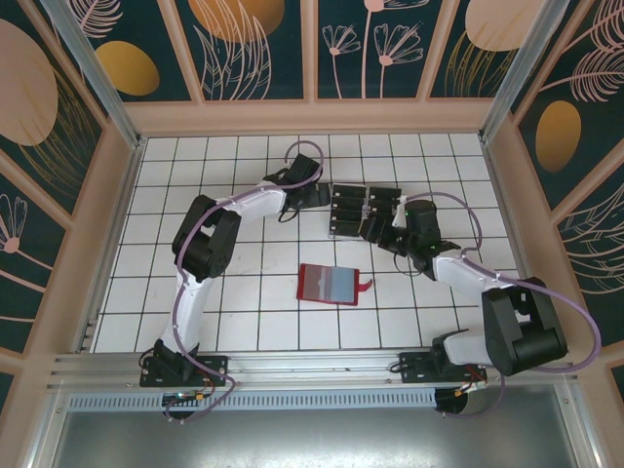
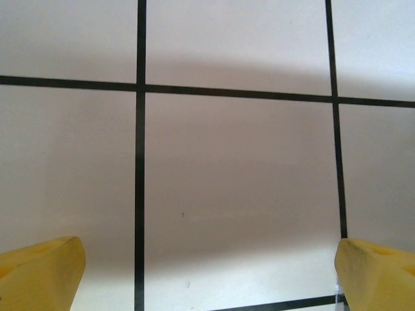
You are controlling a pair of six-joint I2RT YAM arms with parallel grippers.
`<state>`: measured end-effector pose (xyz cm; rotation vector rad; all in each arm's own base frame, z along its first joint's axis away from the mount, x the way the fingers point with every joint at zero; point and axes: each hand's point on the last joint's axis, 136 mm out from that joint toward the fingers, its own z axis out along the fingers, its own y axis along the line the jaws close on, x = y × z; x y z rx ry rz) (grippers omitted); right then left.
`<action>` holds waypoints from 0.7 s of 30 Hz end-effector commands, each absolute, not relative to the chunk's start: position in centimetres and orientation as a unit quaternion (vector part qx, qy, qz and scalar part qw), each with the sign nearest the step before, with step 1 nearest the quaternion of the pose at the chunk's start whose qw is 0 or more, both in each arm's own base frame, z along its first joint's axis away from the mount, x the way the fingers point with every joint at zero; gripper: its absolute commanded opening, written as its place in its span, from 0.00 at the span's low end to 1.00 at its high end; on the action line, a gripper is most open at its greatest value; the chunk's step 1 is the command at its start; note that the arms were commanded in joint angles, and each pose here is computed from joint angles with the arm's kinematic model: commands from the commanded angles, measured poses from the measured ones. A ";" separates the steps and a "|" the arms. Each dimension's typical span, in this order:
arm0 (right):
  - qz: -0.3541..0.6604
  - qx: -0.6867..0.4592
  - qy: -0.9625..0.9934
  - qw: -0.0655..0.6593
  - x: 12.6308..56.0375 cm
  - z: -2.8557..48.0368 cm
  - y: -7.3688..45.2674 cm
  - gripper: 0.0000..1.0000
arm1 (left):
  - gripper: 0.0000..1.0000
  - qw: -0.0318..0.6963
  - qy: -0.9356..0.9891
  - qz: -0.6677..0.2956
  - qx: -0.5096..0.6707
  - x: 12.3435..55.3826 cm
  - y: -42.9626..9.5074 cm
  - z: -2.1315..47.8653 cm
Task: Put the credit cards into the card holder
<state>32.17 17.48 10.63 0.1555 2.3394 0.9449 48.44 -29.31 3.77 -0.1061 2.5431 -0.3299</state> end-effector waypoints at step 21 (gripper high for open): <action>0.014 -0.336 0.888 0.313 36.7 11.6 22.6 0.46 | 0.99 0.338 0.931 -0.083 -0.113 44.7 -16.2 9.8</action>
